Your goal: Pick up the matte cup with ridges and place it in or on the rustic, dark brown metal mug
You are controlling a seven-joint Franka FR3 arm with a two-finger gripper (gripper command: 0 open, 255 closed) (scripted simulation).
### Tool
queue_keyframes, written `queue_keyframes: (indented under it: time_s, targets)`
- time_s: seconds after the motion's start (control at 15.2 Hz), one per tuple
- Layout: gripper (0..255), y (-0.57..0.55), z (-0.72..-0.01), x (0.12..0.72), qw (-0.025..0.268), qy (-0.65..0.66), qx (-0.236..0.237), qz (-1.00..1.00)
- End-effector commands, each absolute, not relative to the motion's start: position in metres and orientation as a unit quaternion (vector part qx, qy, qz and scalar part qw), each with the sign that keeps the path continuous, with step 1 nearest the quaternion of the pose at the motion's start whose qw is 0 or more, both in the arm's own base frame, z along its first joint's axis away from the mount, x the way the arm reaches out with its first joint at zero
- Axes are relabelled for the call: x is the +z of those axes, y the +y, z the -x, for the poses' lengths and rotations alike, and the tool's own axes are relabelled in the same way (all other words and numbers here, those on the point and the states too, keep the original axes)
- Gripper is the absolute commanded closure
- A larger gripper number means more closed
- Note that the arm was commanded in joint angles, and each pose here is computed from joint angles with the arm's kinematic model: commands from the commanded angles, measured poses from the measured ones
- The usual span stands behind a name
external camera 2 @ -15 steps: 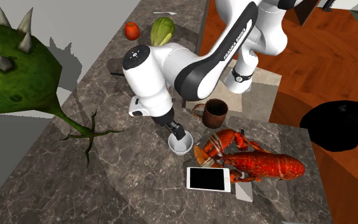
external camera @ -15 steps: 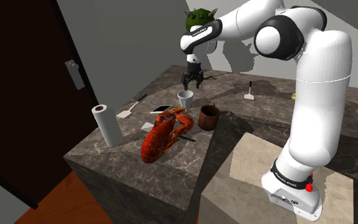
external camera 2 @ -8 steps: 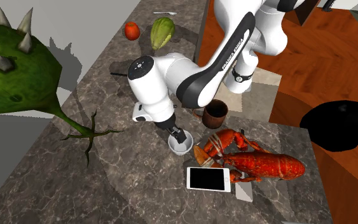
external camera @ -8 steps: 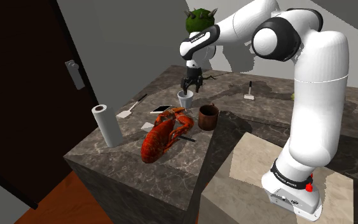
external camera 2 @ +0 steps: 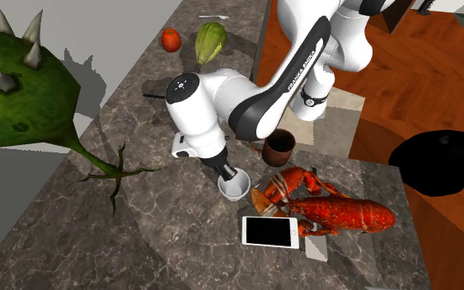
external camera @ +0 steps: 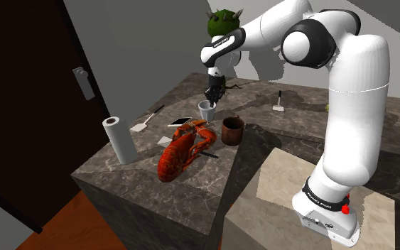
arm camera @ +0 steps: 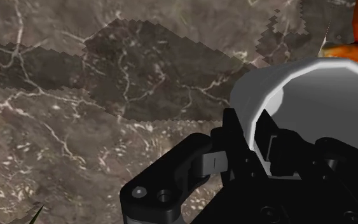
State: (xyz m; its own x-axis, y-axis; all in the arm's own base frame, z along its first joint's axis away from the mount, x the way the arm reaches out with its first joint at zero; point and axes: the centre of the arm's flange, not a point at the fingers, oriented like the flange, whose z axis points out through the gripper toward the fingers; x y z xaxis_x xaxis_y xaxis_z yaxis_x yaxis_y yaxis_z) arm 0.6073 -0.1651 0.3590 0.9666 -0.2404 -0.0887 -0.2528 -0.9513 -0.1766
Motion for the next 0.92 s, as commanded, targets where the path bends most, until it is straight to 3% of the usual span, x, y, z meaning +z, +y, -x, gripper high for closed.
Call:
queue_keyframes:
  time_s: [0.0, 0.86]
  targets:
    - [255, -0.165, -0.607, 0.359, 0.094, 0.125, 0.033, 0.987]
    - [255, -0.165, -0.607, 0.396, 0.094, 0.125, 0.033, 0.987]
